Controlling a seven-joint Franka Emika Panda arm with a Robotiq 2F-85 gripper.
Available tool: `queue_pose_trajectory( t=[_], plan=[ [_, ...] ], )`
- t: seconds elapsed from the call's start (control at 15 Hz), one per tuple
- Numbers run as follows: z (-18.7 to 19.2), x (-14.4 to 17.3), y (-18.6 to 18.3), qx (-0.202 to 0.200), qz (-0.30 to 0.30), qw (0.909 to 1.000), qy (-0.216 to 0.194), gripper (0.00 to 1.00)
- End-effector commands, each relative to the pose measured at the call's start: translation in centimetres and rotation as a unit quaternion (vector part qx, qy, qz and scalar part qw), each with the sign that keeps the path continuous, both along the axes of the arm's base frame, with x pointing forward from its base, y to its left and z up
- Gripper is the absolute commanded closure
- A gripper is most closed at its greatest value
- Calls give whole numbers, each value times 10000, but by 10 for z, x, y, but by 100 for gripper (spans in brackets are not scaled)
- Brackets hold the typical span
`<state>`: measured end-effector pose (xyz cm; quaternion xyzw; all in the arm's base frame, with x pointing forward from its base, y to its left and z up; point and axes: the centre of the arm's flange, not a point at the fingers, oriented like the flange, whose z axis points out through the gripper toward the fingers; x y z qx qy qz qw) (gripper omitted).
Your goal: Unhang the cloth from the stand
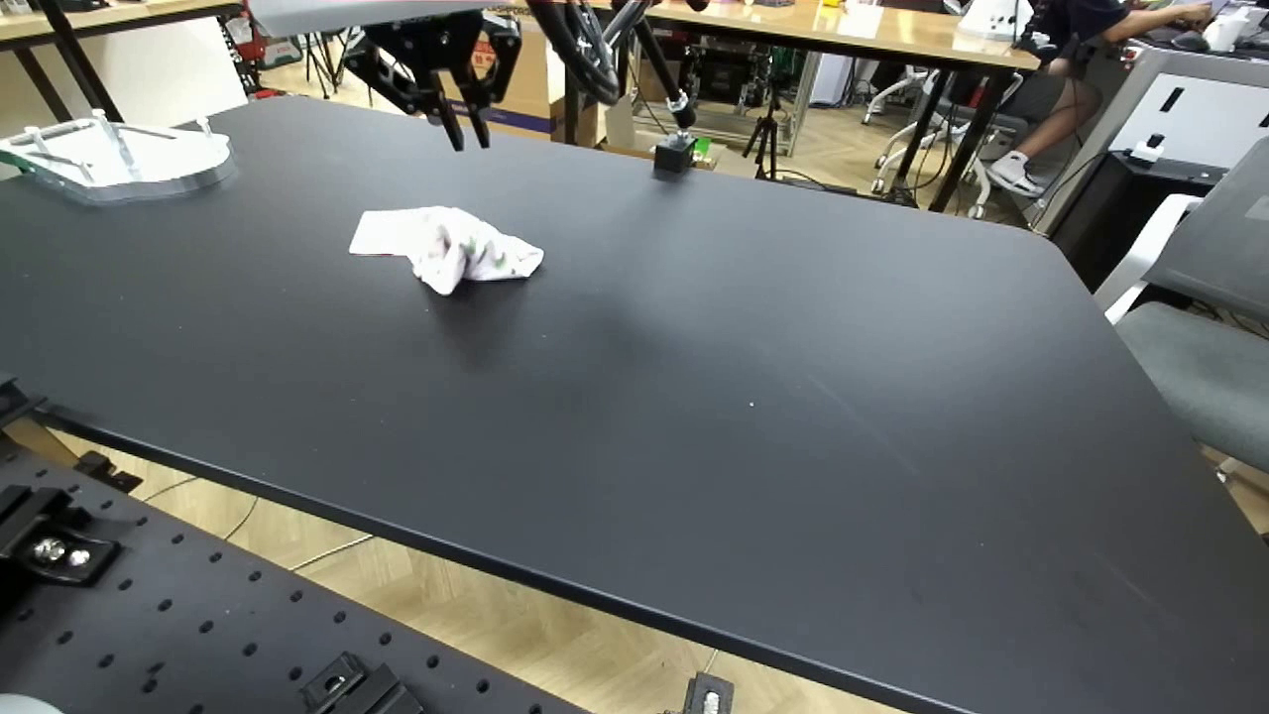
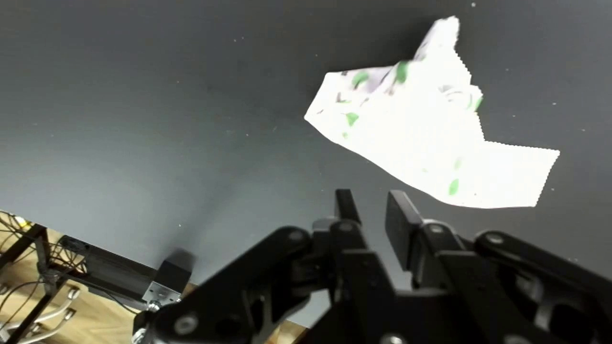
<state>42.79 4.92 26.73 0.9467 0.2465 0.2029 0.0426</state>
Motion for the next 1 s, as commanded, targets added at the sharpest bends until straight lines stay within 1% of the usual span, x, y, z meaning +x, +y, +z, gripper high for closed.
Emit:
queue_pose_trajectory(
  t=[0.0,0.13,0.27,0.33,0.47,0.6,0.67,0.93],
  plan=[
    [-5,0,2,-138,-434,9988,191,45],
    [1,-2,-3,-174,-623,9966,511,32],
    [5,-7,-4,-260,-767,9921,957,18],
    [6,-9,-4,-287,-823,9887,1222,12],
    [10,-14,-5,-318,-1076,9783,1740,1],
    [16,-15,-5,-282,-1320,9706,1995,0],
    [21,-15,-7,-248,-1396,9688,2031,0],
    [45,-8,-17,-117,-1695,9653,1982,0]
  ],
)
